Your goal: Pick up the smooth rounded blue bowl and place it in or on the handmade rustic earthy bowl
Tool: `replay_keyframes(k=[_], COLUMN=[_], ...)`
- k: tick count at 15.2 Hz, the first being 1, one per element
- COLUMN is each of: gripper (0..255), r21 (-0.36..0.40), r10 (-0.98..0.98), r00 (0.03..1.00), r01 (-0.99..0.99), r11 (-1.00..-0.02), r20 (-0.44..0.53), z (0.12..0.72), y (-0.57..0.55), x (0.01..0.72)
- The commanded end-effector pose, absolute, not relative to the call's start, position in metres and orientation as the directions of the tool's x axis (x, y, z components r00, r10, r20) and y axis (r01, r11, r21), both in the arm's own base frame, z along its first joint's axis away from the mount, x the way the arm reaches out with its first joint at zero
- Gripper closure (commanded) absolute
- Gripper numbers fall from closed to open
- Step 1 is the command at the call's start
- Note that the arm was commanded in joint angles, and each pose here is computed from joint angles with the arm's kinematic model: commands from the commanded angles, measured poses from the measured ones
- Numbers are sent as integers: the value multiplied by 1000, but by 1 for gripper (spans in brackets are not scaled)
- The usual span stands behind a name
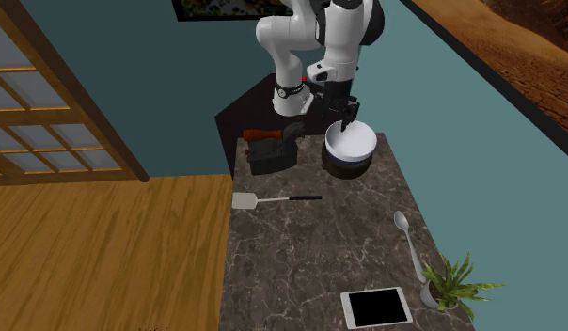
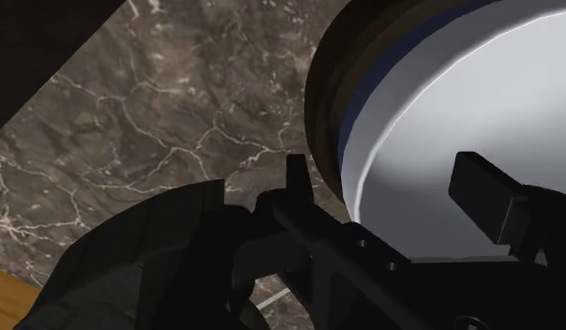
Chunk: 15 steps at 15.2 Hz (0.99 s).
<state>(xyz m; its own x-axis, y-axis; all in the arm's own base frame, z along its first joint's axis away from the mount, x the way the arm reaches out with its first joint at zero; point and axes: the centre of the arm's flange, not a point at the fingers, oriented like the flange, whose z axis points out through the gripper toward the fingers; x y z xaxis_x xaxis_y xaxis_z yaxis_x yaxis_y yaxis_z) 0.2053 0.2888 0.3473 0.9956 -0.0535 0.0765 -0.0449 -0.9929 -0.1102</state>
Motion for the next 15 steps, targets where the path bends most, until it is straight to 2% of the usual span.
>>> replay_keyframes(k=[1,4,8,15], gripper=[0,0,0,0], r21=[-110,-110,-110,-110], r10=[-54,-54,-54,-54], r00=[996,996,996,996], r01=[-45,-45,-45,-45], r11=[-993,-993,-993,-993], r20=[77,77,77,77], z=[347,347,397,397], y=[289,289,284,284], x=[205,205,201,201])
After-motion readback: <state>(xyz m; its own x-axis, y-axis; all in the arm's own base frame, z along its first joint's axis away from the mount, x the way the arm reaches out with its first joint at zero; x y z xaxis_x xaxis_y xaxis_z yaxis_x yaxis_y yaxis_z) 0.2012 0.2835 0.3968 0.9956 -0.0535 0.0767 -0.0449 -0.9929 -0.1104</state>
